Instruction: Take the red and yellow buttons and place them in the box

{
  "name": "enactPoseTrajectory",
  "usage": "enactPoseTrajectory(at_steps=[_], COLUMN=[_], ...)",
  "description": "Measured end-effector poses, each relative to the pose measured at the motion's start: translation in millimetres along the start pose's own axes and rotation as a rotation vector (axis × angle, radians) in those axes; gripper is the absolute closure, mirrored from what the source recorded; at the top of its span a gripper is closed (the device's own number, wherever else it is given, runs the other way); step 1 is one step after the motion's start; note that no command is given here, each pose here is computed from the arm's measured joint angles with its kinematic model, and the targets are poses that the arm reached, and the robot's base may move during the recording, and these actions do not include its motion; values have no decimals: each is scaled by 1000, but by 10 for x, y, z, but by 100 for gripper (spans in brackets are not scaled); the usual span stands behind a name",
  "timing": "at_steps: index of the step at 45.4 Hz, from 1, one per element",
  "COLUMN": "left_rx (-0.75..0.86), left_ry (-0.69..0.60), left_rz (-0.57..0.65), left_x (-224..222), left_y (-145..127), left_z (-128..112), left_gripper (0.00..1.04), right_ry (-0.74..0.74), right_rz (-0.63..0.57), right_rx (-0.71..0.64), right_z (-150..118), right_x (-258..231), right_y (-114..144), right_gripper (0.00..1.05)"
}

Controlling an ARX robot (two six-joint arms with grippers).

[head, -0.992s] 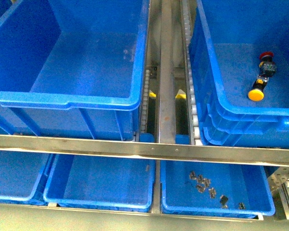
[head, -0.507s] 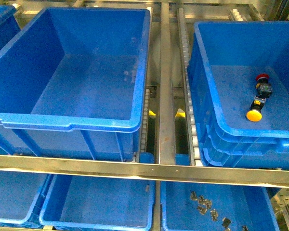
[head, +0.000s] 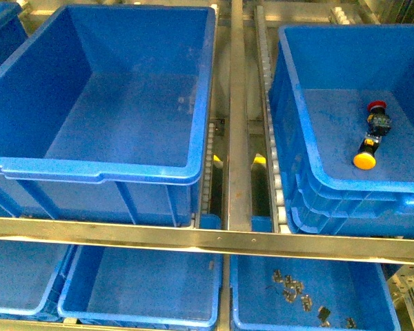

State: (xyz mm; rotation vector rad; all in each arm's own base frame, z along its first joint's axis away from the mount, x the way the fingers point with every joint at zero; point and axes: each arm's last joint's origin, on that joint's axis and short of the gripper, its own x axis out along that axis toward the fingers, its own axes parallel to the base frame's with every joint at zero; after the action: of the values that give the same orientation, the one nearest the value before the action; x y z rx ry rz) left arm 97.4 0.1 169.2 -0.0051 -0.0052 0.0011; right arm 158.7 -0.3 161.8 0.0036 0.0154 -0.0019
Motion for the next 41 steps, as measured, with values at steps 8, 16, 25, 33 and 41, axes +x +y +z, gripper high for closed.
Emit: enactPoseTrajectory(at_steps=[8, 16, 25, 33, 41], left_rx=[0, 0, 0, 0, 0], left_ry=[0, 0, 0, 0, 0], left_rz=[0, 0, 0, 0, 0], left_x=[0, 0, 0, 0, 0], left_y=[0, 0, 0, 0, 0], left_z=[0, 0, 0, 0, 0], left_gripper=[8, 8, 8, 8, 8], right_ry=[0, -16, -26, -32, -36], right_rz=[0, 0, 0, 0, 1], right_rx=[0, 0, 0, 0, 0], right_z=[4, 50, 85, 102, 110], right_x=[-94, -166, -255, -318, -372], right_y=[0, 1, 1, 1, 1], right_gripper=[102, 102, 102, 102, 102])
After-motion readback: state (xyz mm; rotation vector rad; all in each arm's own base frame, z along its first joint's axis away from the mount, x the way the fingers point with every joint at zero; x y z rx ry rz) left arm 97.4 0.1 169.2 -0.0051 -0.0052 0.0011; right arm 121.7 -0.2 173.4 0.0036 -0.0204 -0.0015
